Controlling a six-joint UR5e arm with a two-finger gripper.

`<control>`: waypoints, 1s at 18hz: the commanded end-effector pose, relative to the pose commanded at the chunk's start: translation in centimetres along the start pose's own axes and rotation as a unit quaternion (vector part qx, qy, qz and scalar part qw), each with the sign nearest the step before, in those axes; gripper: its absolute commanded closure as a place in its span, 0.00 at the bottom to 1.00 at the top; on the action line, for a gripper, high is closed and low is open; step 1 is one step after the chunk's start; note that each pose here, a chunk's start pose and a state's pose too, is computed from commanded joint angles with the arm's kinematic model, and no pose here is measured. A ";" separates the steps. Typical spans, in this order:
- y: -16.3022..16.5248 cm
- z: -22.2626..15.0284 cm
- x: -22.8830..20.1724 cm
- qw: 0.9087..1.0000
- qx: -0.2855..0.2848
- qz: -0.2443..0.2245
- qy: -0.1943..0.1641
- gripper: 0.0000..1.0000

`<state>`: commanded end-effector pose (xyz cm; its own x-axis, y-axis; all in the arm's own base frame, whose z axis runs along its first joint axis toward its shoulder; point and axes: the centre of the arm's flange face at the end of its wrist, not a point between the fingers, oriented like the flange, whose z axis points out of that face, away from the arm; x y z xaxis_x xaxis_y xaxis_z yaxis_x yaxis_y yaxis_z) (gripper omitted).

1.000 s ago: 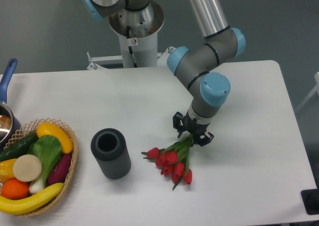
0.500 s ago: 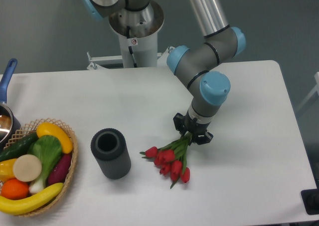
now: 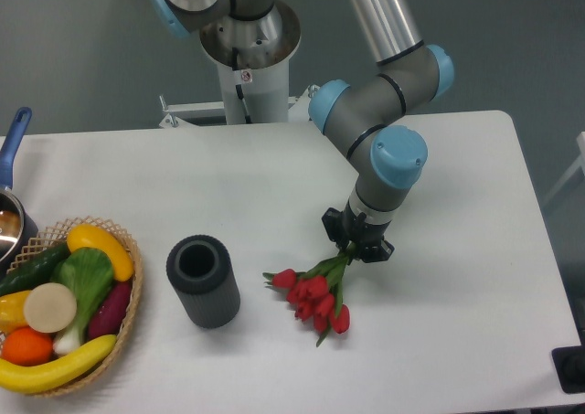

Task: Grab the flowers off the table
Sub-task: 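Lift the grasped tulip bouquet up off the table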

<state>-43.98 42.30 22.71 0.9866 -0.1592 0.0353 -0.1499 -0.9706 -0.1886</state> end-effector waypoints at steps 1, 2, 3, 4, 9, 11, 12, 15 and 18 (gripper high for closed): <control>-0.3 -1.3 0.2 1.000 0.008 0.001 -0.009 0.76; -0.5 -2.2 0.3 1.000 0.020 0.002 -0.013 0.76; -0.9 -3.1 0.2 0.999 0.035 -0.002 -0.016 0.76; -1.1 -4.6 0.1 0.998 0.055 -0.010 -0.022 0.76; -1.5 -11.2 0.3 0.989 0.136 -0.020 -0.050 0.76; -1.6 -13.7 0.8 0.982 0.181 -0.021 -0.052 0.76; -1.6 -15.1 1.1 0.977 0.204 -0.020 -0.054 0.76; -1.8 -18.5 2.0 0.960 0.275 -0.031 -0.047 0.76; -1.8 -21.2 2.7 0.936 0.349 -0.031 -0.030 0.76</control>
<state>-42.43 39.81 43.99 0.9970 -0.0751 0.0161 -0.0340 -0.6202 -0.7837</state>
